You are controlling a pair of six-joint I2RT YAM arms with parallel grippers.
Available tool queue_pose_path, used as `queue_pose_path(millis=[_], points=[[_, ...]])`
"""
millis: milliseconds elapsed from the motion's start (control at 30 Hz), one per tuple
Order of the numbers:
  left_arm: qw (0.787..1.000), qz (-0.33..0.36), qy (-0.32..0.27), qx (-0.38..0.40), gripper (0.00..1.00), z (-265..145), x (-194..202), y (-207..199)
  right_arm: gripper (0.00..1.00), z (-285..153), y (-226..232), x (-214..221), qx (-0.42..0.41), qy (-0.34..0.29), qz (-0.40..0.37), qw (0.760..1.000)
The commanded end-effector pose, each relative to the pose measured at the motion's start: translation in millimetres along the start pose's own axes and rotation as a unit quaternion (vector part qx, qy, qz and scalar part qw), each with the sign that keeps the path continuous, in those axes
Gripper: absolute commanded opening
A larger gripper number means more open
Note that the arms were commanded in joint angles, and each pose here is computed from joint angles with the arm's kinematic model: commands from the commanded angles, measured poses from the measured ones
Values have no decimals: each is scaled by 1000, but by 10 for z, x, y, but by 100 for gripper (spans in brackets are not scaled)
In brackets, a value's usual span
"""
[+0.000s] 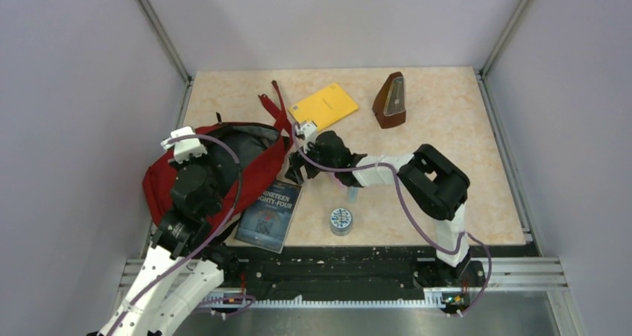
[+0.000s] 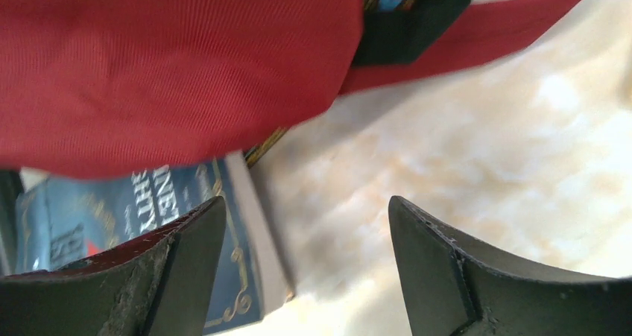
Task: Pack the student bag
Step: Unzip the student bag at the center of the board.
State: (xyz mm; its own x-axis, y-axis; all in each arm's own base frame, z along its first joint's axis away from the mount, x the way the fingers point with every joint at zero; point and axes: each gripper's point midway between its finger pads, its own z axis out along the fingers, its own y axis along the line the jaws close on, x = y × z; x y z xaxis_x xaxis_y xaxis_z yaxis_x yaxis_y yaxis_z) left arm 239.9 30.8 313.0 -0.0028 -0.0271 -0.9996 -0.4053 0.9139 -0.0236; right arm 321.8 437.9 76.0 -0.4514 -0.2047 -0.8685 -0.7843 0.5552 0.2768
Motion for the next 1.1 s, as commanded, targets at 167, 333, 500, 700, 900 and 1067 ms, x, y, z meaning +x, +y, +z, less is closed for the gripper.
queue_pose_path(millis=[167, 333, 500, 700, 900, 1067], points=[[1000, -25, -11, 9, 0, 24, -85, -66, 79, -249, 277, 430, -41, 66, 70, 995], [1000, -24, -10, 8, 0, 29, -81, -68, 78, -224, 335, 454, -58, 68, 82, 993], [1000, -20, -6, 12, 0, 44, -52, -98, 73, -308, 510, 434, -92, 80, 123, 985], [1000, -19, -4, 13, 0, 49, -43, -110, 70, -405, 700, 442, -137, 77, 170, 973], [1000, -19, -4, 14, 0, 51, -39, -115, 67, -398, 767, 290, -156, 44, 183, 970], [1000, -18, -2, 17, 0, 53, -29, -131, 67, -365, 759, 137, -156, 12, 179, 971]])
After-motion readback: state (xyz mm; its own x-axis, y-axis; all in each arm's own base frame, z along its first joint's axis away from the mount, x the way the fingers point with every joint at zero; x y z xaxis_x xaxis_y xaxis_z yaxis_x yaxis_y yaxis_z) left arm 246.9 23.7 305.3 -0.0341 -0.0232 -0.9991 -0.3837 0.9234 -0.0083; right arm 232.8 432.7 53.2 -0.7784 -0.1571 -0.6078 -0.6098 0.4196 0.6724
